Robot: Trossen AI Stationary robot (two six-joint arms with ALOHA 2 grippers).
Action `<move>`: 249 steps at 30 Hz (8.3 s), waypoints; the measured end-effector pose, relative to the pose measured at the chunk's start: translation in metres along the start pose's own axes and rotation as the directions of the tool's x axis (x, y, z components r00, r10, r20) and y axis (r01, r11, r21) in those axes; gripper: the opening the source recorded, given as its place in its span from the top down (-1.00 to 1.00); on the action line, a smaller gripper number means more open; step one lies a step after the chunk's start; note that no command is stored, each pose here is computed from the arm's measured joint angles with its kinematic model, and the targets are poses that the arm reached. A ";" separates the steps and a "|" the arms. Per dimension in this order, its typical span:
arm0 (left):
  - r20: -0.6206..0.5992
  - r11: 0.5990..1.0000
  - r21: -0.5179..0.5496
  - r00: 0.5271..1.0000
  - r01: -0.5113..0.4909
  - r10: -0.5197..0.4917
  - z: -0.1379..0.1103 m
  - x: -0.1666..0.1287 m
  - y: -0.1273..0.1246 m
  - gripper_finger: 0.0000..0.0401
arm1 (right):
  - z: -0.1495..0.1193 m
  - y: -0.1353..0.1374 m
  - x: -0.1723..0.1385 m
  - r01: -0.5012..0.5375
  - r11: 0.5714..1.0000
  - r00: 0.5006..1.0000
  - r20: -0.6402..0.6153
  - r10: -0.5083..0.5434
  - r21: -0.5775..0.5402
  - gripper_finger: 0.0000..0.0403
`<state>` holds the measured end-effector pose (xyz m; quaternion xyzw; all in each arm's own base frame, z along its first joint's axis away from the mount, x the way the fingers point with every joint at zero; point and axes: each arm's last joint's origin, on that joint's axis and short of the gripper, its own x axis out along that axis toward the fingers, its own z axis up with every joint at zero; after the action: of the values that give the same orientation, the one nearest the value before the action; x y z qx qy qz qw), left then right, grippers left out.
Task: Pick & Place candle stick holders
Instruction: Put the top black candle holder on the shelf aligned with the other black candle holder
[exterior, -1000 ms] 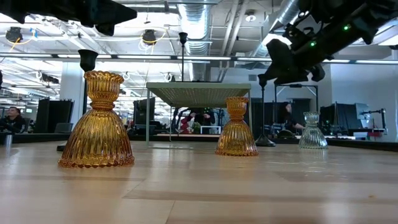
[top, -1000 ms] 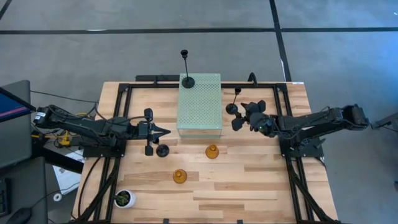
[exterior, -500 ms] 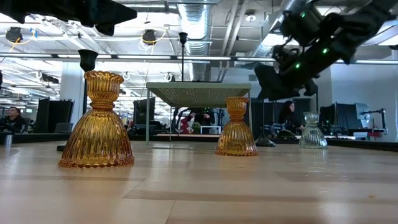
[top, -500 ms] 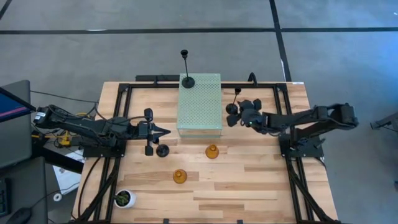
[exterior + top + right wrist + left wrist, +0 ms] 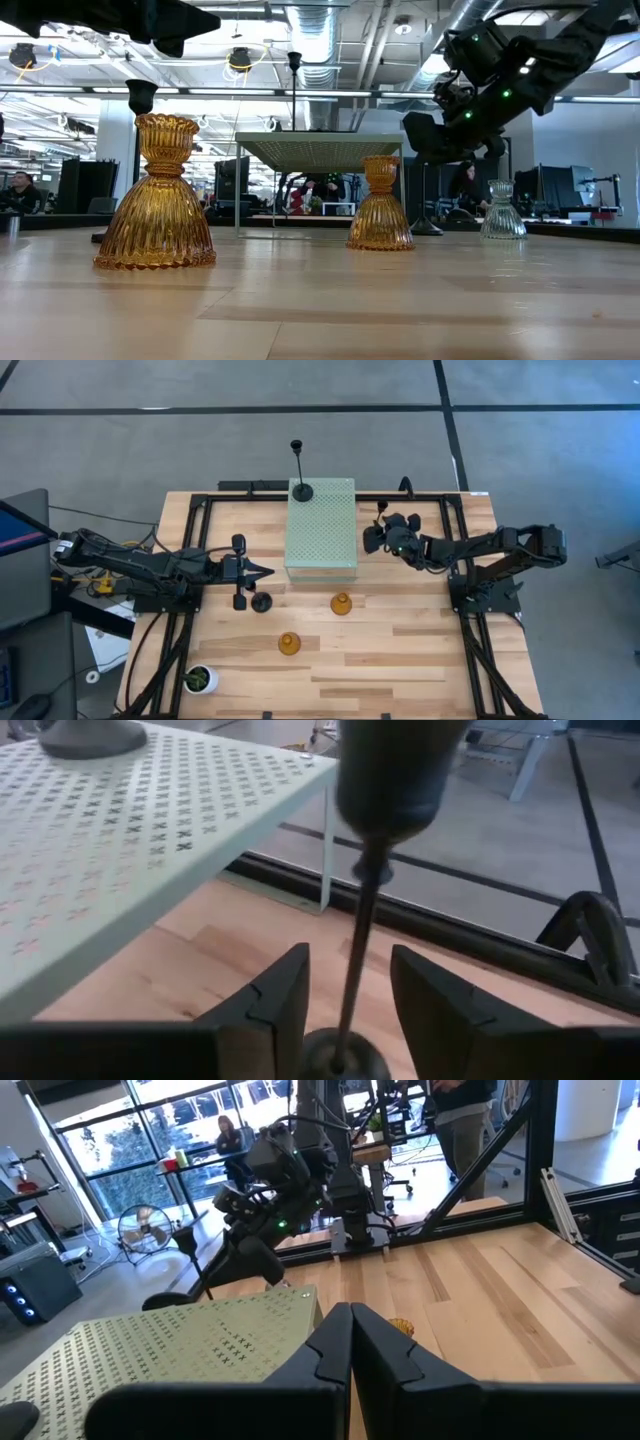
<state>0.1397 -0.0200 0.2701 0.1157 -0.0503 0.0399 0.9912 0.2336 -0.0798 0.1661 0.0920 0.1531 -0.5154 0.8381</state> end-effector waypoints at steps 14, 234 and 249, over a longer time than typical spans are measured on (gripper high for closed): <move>0.000 1.000 0.000 1.000 0.000 0.000 0.000 0.000 0.000 0.97 | 0.005 -0.002 0.001 -0.002 0.998 1.000 0.026 0.004 -0.069 0.94; -0.009 0.971 -0.172 0.986 -0.164 0.165 -0.023 0.090 0.103 0.80 | 0.200 0.091 0.010 -0.781 0.490 0.574 -0.139 0.807 -0.387 1.00; 0.023 0.969 -0.228 0.995 -0.089 0.097 -0.021 0.129 0.099 0.20 | 0.197 0.093 0.014 -0.788 0.484 0.569 -0.152 0.808 -0.380 1.00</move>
<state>0.2607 0.0898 0.2857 -0.0002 -0.0769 0.0784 0.9940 0.3540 -0.1105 0.3451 -0.0363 0.1768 -0.0257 0.9832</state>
